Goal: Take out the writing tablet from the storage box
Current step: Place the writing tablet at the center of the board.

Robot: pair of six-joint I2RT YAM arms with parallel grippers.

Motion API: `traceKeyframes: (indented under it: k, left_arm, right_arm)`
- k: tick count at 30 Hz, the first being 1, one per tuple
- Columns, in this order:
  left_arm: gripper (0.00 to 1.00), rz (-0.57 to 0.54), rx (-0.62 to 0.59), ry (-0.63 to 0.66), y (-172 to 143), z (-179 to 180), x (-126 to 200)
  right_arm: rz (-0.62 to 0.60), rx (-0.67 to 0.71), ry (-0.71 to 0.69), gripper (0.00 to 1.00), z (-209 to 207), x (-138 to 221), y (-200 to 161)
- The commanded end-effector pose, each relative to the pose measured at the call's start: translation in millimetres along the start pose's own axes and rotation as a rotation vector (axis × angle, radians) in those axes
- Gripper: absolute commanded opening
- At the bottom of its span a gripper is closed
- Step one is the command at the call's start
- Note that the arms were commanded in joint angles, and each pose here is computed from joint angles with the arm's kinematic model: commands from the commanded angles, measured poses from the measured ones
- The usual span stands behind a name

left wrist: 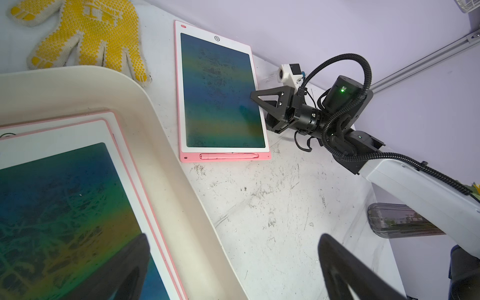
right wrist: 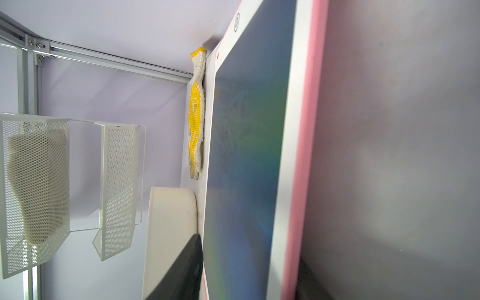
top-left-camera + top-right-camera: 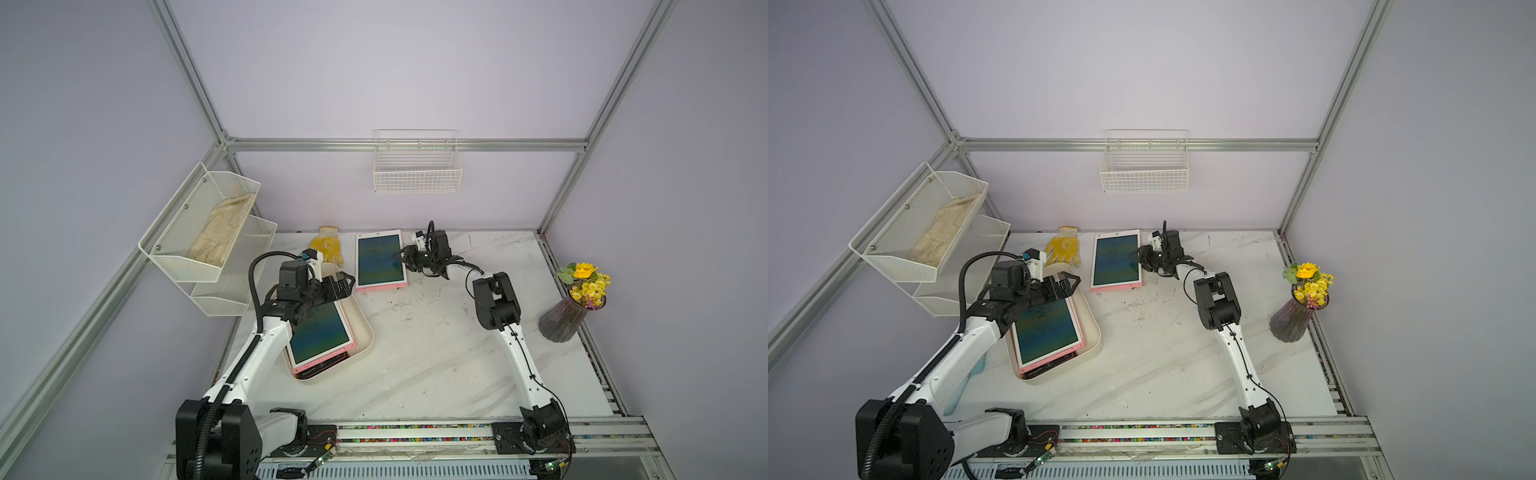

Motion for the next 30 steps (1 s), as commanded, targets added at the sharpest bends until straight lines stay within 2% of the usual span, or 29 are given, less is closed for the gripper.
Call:
traceKeyframes:
  k: [1,16,30]
  left_arm:
    - [1.00,0.021,-0.001,-0.019,-5.5,5.3,-7.9]
    - [1.00,0.015,0.008,-0.018,-0.9,13.1,-9.6]
    - [1.00,0.007,0.012,-0.017,0.4,14.7,-4.7]
  right_arm:
    - [-0.015,-0.056,-0.138,0.49,-26.4,3.4,-8.2]
    - [-0.004,-0.070,-0.212,0.50,-34.9,11.9,-38.3]
    - [-0.109,0.022,-0.415,0.54,-30.6,8.3,-11.8]
Point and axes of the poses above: each gripper's point midway between its finger pads, its own x axis back along the fingers, its own z axis along the line the jaws close on, y = z × x, the point moved 7 cm from there along x, back along the fingers, and after that the axes turned 6 degrees about -x, right-handed, at the moved point
